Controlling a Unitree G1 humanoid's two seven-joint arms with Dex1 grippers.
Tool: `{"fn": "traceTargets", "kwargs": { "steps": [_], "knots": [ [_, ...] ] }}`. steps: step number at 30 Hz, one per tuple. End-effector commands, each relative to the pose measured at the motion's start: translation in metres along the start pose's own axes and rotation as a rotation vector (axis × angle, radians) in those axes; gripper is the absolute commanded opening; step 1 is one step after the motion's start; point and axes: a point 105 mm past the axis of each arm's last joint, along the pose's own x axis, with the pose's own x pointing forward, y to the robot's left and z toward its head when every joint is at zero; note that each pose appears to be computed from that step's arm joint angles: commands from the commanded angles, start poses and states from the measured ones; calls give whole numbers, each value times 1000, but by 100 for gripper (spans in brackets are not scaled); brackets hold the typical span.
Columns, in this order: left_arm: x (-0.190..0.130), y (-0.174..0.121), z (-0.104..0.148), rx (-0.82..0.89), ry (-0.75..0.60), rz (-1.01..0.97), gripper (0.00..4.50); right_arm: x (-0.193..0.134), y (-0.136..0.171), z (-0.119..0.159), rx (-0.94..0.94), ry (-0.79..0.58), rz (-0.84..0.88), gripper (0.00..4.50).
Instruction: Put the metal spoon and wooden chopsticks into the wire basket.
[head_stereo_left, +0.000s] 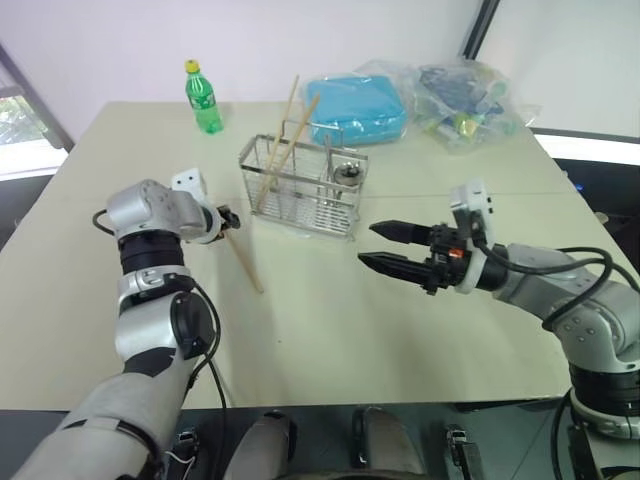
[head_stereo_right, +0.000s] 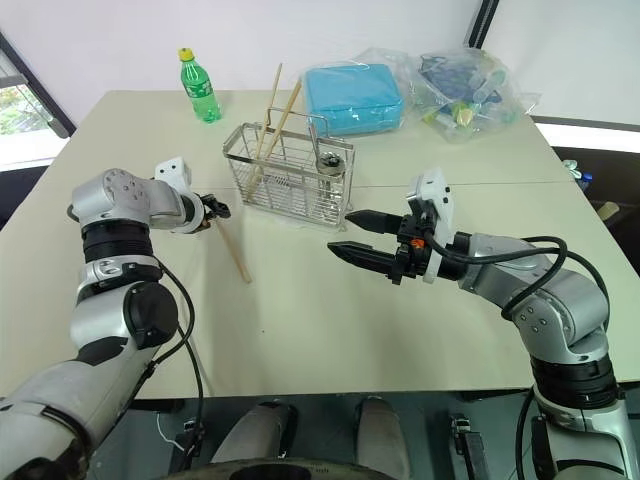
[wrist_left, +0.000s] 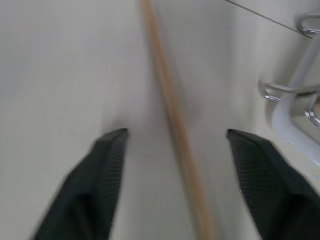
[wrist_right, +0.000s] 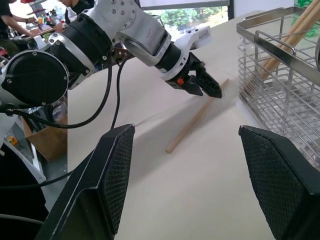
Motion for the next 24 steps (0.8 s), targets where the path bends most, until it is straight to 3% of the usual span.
{"fn": "traceTargets", "kwargs": {
  "steps": [1,3,12,15,19,22,24],
  "knots": [
    [-2,0,7,-15,-27,6,100,-3,4,10,-48,-36,5,344],
    [-3,2,9,-28,-41,15,5,-4,4,9,-48,-29,7,344],
    [-21,35,30,-54,-182,109,5,-6,-2,17,-74,-14,16,344],
    [-39,53,57,-73,-357,146,5,-6,-3,17,-73,-12,17,344],
    [-98,67,127,-102,-799,142,5,-5,-1,16,-65,-11,22,344],
    [-149,53,163,-125,-1093,9,5,-6,-2,16,-58,-13,20,344],
    [-195,28,185,-133,-1301,-185,5,-4,-2,17,-56,-14,22,344]
  ]
}}
